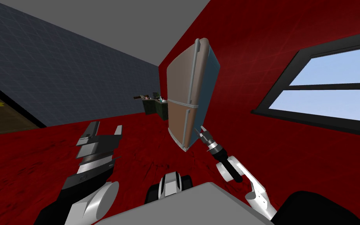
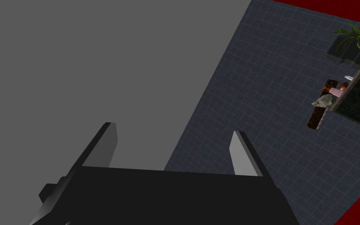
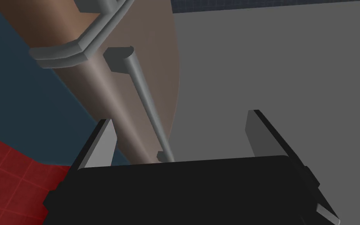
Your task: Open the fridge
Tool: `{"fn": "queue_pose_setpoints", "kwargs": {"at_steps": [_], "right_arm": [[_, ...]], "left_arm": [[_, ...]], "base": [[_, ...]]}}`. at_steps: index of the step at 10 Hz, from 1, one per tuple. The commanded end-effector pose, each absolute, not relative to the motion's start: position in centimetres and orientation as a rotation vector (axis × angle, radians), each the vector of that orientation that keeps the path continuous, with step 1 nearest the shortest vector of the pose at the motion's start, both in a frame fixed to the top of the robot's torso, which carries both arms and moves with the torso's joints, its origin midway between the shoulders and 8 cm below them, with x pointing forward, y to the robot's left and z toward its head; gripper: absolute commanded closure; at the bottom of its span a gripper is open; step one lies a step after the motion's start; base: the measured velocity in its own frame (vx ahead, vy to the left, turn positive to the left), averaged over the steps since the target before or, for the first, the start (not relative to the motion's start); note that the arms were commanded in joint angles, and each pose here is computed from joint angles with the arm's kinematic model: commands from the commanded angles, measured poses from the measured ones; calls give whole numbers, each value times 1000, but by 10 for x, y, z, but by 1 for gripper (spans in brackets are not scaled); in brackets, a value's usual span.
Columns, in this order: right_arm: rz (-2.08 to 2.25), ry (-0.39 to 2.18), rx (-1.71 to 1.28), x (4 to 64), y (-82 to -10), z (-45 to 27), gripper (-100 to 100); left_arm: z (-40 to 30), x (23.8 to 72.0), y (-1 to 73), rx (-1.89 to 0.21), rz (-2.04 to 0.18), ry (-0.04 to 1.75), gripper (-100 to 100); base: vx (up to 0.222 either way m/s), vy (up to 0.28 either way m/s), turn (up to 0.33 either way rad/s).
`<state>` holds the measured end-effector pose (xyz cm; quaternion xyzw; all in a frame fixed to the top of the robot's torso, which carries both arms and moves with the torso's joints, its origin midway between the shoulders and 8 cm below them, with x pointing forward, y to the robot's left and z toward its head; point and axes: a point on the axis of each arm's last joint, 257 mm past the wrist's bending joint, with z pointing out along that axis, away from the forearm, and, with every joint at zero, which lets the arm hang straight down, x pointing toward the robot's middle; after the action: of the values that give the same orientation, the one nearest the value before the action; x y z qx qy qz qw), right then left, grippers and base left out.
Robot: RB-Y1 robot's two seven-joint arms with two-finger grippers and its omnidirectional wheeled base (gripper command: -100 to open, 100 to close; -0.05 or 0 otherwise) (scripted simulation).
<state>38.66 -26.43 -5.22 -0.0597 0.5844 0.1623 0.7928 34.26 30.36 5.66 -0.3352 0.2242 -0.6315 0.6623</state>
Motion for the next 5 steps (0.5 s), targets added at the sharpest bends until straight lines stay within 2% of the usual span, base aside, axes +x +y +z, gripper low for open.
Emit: {"fn": "queue_pose_setpoints", "kwargs": {"at_steps": [1, 5], "right_arm": [[191, 1301, -264, 393, -273, -64, -100], [11, 1326, -417, 399, -284, -74, -100]], "left_arm": [[57, 343, 304, -758, -1428, 507, 0], [57, 343, 304, -758, -1428, 507, 0]], "base": [[78, -4, 135], [54, -1, 70]]}}
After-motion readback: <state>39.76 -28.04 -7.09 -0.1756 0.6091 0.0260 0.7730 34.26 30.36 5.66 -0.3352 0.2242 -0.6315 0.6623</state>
